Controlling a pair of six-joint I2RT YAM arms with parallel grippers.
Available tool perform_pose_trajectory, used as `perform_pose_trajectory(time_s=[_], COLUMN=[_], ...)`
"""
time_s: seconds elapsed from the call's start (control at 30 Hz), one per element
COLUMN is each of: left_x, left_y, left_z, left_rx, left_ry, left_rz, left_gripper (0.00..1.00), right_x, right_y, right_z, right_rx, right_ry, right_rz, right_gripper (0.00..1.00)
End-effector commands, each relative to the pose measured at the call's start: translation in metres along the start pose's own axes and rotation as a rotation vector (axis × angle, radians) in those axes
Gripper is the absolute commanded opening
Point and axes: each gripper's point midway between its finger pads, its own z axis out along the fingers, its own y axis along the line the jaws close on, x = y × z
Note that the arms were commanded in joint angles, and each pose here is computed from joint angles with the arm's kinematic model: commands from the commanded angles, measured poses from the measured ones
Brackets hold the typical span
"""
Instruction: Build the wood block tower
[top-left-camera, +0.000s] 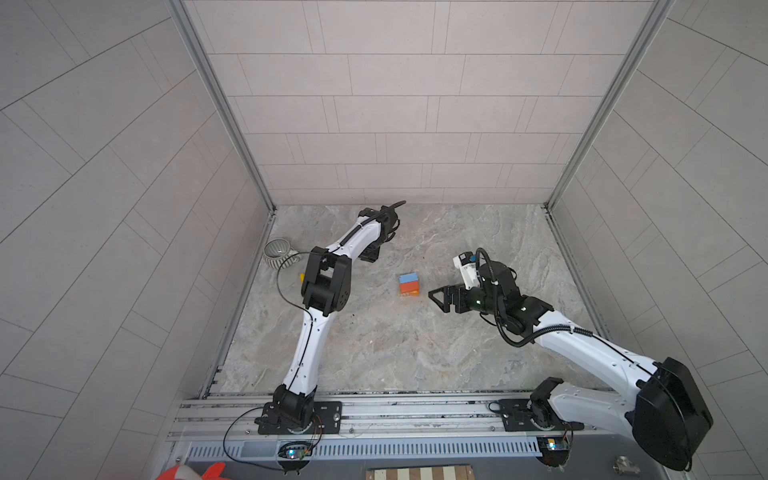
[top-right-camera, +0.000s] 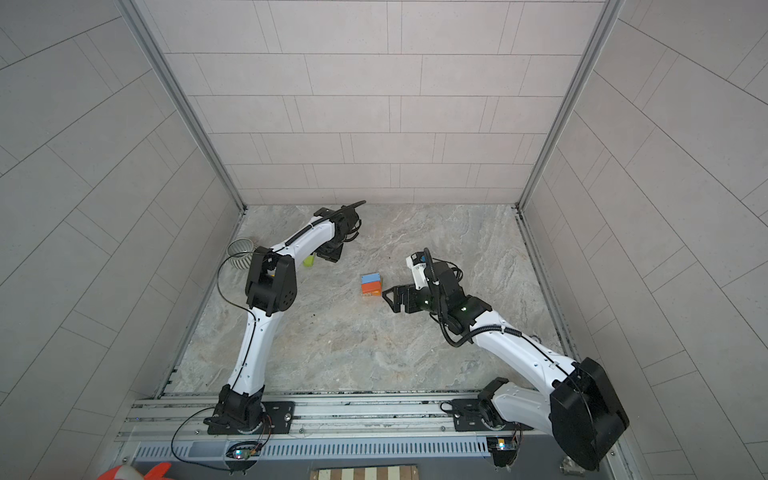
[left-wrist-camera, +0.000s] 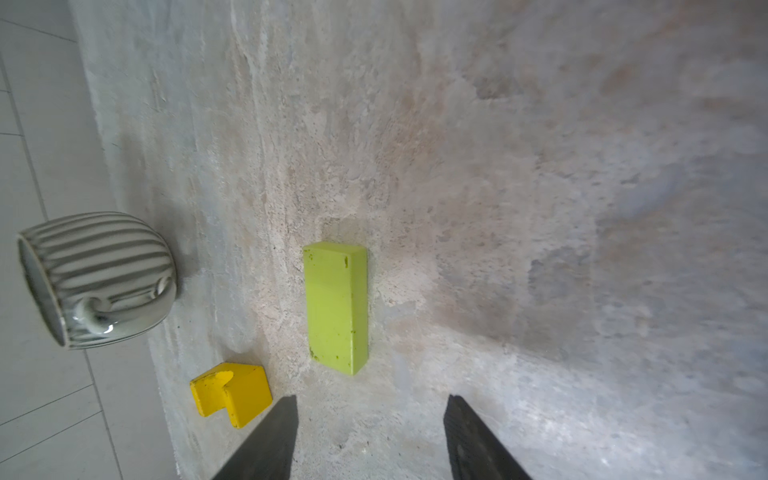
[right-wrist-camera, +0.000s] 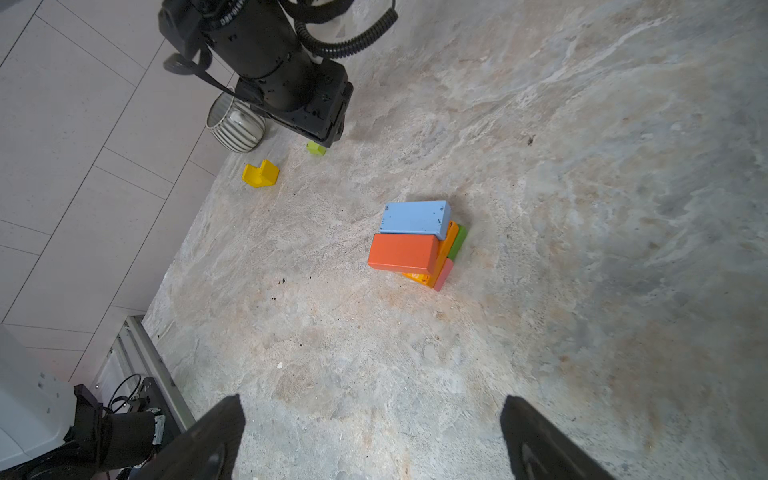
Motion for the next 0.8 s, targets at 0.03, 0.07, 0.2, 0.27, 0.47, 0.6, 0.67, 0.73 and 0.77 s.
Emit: perform_pose_trajectory(time_s=[0.03, 0.07, 0.2, 0.27, 0.47, 0.6, 0.67, 0.73, 0.77], left_x=[-0.003, -0.002, -0.005, -0.006, -0.009, -0.009, -0.009, -0.008, -0.008], left_y=[0.018, 0.022, 0.027, 0.026, 0.013, 0.012, 0.012, 0.012, 0.012], left_z=[-0.006, -0.004, 0.003, 0.007, 0.015, 0.019, 0.022, 0.025, 0.025], left_rx=[0.173, 0.196, 0.268, 0.315, 0.426, 0.427, 0.425, 0.42, 0.418], left_ry=[0.026, 0.032, 0.039, 0.046, 0.055, 0.058, 0.062, 0.068, 0.068], left_rz=[-0.107, -0.125, -0.165, -0.173, -0.164, -0.163, -0.163, -0.165, -0.166], left_gripper=[0.63, 0.64, 0.67, 0.68, 0.69, 0.7, 0.7, 0.7, 0.7], right_x=[0.001, 0.001, 0.002, 0.002, 0.003, 0.003, 0.003, 0.003, 0.003], right_y=[-0.001, -0.001, -0.001, -0.002, -0.004, -0.007, -0.008, -0.009, -0.009], right_z=[-0.002, -0.002, -0.001, 0.0, 0.001, 0.002, 0.002, 0.003, 0.003], right_rx=[-0.001, 0.001, 0.0, 0.001, 0.01, 0.023, 0.03, 0.035, 0.035], right_ry=[-0.004, -0.004, 0.0, 0.001, 0.003, 0.0, -0.001, -0.002, -0.002], right_rz=[0.0, 0.0, 0.0, 0.0, 0.002, 0.013, 0.021, 0.029, 0.031], right_gripper=[0.98, 0.98, 0.98, 0.99, 1.0, 1.0, 0.99, 0.99, 1.0])
